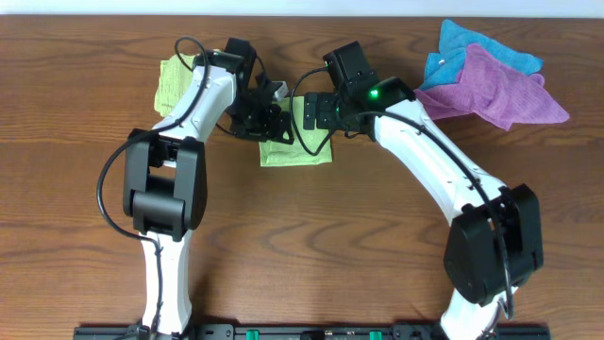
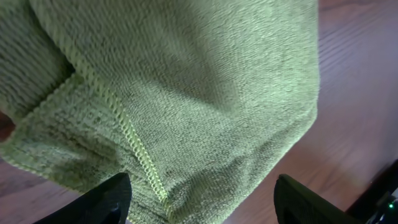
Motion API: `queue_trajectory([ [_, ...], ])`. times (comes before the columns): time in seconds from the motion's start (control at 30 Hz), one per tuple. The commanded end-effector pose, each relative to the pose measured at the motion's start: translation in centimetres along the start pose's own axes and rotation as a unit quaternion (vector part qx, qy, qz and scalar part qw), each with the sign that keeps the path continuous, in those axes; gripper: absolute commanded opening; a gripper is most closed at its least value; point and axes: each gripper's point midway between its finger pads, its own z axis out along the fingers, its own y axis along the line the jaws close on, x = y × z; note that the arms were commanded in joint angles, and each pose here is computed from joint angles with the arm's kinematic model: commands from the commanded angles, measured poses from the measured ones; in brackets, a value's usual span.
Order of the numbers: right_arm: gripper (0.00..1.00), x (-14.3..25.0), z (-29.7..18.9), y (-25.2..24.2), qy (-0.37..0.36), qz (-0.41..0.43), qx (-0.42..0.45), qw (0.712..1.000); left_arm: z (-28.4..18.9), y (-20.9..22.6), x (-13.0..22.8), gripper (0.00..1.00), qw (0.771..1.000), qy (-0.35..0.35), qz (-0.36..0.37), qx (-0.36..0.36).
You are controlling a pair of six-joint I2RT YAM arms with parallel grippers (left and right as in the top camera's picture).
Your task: Fold the cloth
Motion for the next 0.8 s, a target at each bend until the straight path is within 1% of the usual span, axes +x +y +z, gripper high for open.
queue_trajectory([
  [0.0, 0.99, -0.6, -0.9, 0.4, -0.013, -0.010, -0.002, 1.000, 0.5, 0.1, 0.3, 0.75, 1.000, 0.004, -0.011, 0.000],
  [0.2, 0.99, -0.6, -0.9, 0.4, -0.013, -0.010, -0.001, 1.000, 1.6, 0.1, 0.1, 0.76, 1.000, -0.004, -0.015, 0.002],
  [0.43, 0.99, -0.7, -0.9, 0.2, -0.015, -0.014, 0.002, 1.000, 3.2, -1.1, 0.6, 0.76, 1.000, 0.006, -0.016, 0.003],
  [0.47, 0.99, -0.7, -0.9, 0.3, -0.015, -0.016, 0.002, 1.000, 3.3, -1.2, 0.6, 0.72, 1.000, 0.006, -0.014, 0.003],
  [0.5, 0.99, -0.7, -0.9, 0.2, -0.015, -0.017, 0.002, 1.000, 3.3, -1.3, 0.6, 0.65, 1.000, 0.007, -0.013, 0.003],
  [0.53, 0.99, -0.7, -0.9, 0.2, -0.015, -0.017, 0.002, 1.000, 3.3, -1.3, 0.6, 0.50, 1.000, 0.007, -0.015, 0.001],
  [0.6, 0.99, -0.7, -0.9, 0.2, -0.015, -0.017, 0.002, 1.000, 3.3, -1.1, 0.6, 0.36, 1.000, 0.007, -0.020, -0.005],
  [0.63, 0.99, -0.7, -0.9, 0.2, -0.015, -0.017, 0.002, 1.000, 3.3, -0.8, 0.7, 0.34, 1.000, 0.007, -0.026, -0.012],
  [0.7, 0.99, -0.7, -0.9, 0.2, -0.015, -0.017, 0.002, 1.000, 3.3, -0.3, 0.7, 0.14, 0.999, 0.008, -0.035, -0.027],
  [0.73, 0.99, -0.7, -0.9, 0.2, -0.015, -0.017, 0.002, 1.000, 3.3, -0.2, 0.8, 0.11, 0.999, 0.009, -0.035, -0.030],
  [0.77, 0.99, -0.7, -0.9, 0.2, -0.015, -0.017, 0.002, 1.000, 3.3, -0.1, 0.8, 0.11, 0.999, 0.010, -0.038, -0.034],
])
